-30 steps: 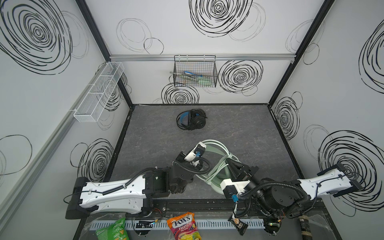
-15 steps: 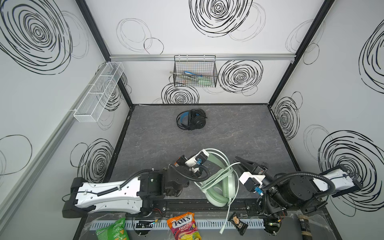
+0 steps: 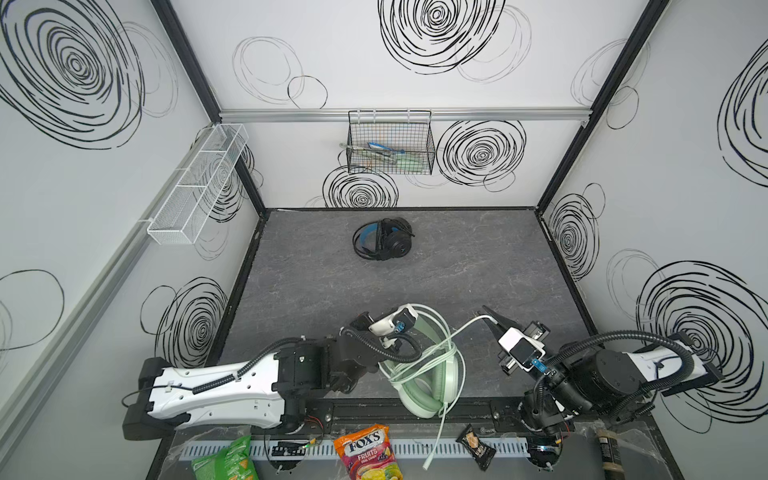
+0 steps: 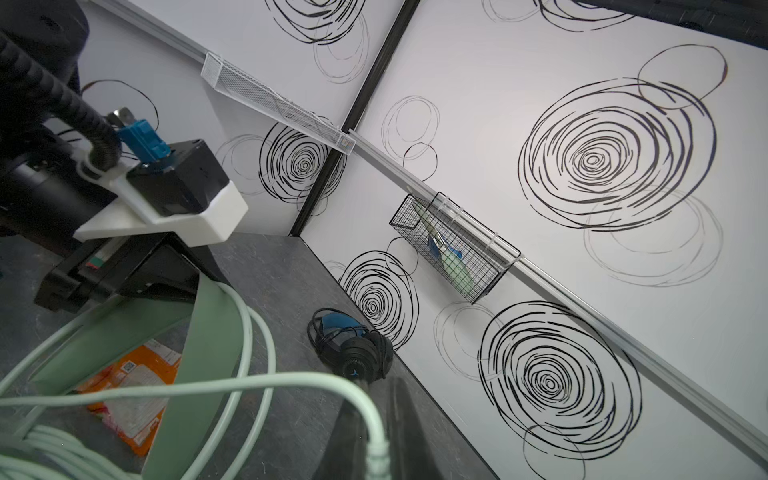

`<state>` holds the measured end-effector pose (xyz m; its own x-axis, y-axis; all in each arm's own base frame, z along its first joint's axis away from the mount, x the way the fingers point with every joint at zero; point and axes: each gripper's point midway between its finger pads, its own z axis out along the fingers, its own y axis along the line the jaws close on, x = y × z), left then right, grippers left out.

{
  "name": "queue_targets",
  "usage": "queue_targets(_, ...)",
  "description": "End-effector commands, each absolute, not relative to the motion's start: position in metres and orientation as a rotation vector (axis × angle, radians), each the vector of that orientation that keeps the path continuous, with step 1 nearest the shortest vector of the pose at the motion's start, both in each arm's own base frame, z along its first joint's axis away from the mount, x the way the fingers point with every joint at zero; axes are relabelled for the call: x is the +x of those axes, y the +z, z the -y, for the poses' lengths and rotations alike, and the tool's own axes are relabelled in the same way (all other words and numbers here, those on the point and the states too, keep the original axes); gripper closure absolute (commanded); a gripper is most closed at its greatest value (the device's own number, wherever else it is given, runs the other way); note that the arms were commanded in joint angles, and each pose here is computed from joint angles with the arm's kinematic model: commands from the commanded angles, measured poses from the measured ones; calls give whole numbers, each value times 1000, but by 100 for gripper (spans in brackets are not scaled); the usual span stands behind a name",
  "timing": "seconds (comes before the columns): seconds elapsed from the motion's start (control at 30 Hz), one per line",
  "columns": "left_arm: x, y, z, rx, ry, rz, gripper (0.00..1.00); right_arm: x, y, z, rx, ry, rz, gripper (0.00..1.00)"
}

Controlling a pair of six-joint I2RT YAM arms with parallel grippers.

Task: Wrap the headphones

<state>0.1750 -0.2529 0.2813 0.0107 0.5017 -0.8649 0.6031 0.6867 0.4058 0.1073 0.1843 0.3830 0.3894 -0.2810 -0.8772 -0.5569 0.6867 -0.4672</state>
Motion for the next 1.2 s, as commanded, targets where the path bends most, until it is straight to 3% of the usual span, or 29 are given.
queue_targets(0.0, 174, 318, 249, 796, -257, -1602, 100, 125, 412, -147, -550, 346, -1238, 97)
queue_targets(0.43, 158, 361, 248, 723, -510, -1530, 100, 146, 386, -145, -457, 265, -1277, 88)
queue_targets(0.73, 153, 392, 233, 640, -632, -1496, 100, 173, 358, -171, -482, 203, -1361, 88)
queue_targets(0.97, 149, 420, 214, 539, -718, -1446, 100, 185, 334, -184, -486, 287, -1406, 86)
queue_targets(1.17, 162, 423, 206, 460, -657, -1475, 100, 176, 323, -207, -585, 403, -1358, 80)
